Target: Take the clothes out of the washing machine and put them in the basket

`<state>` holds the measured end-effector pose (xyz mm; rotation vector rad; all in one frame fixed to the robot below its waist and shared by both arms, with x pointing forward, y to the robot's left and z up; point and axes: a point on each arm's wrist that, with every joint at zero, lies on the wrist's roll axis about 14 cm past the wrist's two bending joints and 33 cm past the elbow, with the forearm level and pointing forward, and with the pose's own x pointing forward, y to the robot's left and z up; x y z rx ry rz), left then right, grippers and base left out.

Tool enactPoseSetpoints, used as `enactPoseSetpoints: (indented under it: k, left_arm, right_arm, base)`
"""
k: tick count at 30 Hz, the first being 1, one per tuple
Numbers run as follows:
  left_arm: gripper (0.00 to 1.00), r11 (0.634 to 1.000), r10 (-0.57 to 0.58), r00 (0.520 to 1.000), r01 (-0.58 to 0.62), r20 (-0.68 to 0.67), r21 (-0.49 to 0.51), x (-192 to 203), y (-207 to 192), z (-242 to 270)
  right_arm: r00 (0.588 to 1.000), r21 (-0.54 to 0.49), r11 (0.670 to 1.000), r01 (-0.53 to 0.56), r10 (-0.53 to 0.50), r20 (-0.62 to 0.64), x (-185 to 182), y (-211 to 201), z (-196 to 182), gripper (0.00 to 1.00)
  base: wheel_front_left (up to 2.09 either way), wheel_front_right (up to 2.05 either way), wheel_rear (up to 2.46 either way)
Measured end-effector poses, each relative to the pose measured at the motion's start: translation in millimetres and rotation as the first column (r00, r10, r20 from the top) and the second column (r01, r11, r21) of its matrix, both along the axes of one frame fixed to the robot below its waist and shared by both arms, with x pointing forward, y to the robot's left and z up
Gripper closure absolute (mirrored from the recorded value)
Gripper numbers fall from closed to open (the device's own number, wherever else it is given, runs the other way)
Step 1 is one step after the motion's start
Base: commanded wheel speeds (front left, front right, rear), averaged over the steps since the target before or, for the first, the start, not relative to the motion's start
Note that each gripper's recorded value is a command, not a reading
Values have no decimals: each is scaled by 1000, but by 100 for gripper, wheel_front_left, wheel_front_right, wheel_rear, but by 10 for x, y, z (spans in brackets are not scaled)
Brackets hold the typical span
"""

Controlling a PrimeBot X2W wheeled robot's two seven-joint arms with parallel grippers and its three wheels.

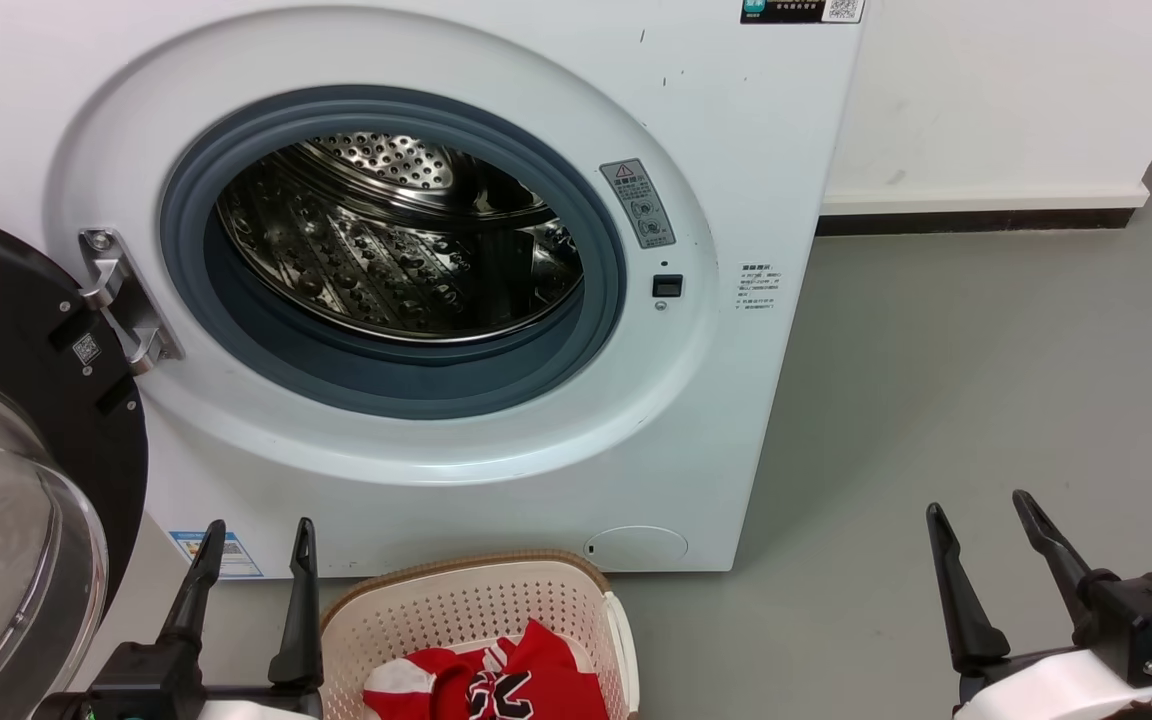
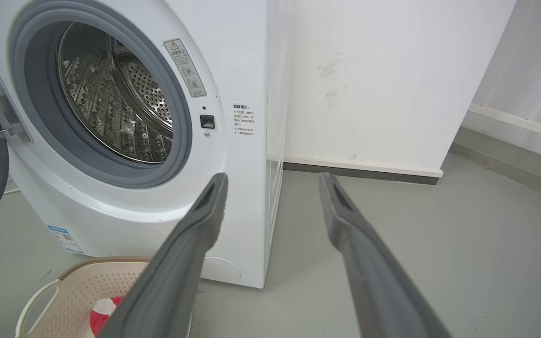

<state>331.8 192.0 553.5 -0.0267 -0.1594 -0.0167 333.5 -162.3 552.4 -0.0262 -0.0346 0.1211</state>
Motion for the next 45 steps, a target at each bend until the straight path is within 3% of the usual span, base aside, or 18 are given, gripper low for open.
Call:
enactPoseSetpoints:
  k: [25,26,33,45]
  left_arm:
    - [0,1000,-1,1000,0,-31,-30,3,16,-99]
    - [100,1000,-1,1000,0,-31,-30,2,15,-99]
    - [100,998,-1,994,-6,-111,-62,-40,-22,-357]
    - [100,957,-20,985,-31,-171,-288,10,19,-493]
  right_arm:
    - [1000,25,1000,9,-9,1,-69,-31,6,0]
    - [1000,26,1000,9,-9,0,-70,-30,3,100]
    - [997,42,999,9,-6,-77,-93,-24,-241,100]
    - [994,288,958,8,24,-106,-39,-17,-324,100]
  base:
    - [0,0,0]
    - [0,0,0]
    - [0,0,0]
    - [0,0,0]
